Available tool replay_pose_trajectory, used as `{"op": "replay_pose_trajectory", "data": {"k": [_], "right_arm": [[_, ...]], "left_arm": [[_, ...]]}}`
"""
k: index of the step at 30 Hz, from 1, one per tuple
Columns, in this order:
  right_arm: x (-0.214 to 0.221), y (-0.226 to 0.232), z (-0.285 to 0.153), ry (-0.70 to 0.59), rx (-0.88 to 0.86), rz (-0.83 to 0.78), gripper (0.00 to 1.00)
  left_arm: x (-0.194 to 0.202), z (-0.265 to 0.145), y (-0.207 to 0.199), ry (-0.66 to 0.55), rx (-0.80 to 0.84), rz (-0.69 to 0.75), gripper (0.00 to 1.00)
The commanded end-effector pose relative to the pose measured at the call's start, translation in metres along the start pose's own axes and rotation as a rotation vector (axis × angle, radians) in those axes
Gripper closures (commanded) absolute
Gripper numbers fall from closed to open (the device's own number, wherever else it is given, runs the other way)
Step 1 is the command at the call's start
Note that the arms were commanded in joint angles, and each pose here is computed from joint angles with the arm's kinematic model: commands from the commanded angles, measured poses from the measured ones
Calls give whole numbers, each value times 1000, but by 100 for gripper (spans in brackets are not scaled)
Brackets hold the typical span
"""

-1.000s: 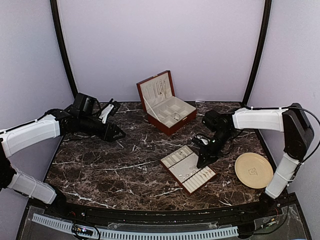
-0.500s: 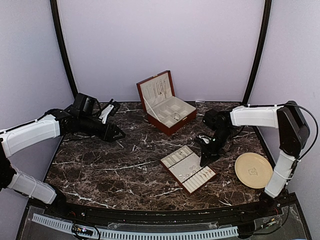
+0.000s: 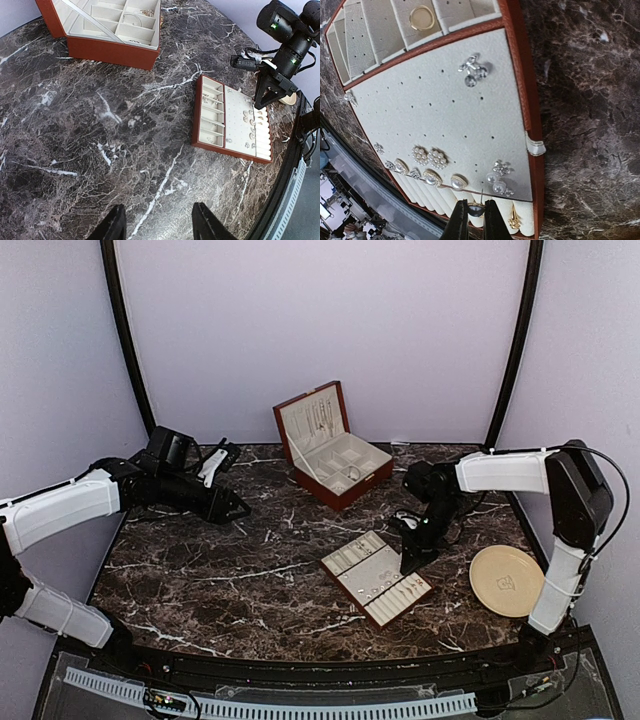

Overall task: Organize the mixed jewelry
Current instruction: Place the earring in the earring holder.

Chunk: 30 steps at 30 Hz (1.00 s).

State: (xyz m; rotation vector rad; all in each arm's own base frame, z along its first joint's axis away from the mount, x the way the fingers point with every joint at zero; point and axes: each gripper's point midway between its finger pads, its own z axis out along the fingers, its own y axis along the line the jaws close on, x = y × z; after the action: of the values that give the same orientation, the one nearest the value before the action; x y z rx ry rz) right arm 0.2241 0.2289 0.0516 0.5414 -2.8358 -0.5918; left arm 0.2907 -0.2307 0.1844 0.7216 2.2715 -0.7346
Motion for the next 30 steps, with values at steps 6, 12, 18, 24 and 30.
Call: {"op": "replay_pose_trajectory", "data": {"k": [6, 12, 18, 24, 30], "right_arm": [[-6, 0, -3, -4, -1, -10, 95], [-8, 0, -1, -4, -2, -13, 95], [-8, 0, 1, 2, -4, -14, 95], [-9, -1, 0, 2, 6, -15, 95], [-7, -4, 2, 13, 14, -12, 95]], "left_arm": [[-12, -11, -5, -36, 4, 26, 53], [-12, -12, -5, -38, 4, 27, 54], [-12, -12, -5, -38, 3, 27, 54], [-12, -11, -5, -36, 7, 25, 54], [-13, -12, -6, -40, 7, 29, 54]]}}
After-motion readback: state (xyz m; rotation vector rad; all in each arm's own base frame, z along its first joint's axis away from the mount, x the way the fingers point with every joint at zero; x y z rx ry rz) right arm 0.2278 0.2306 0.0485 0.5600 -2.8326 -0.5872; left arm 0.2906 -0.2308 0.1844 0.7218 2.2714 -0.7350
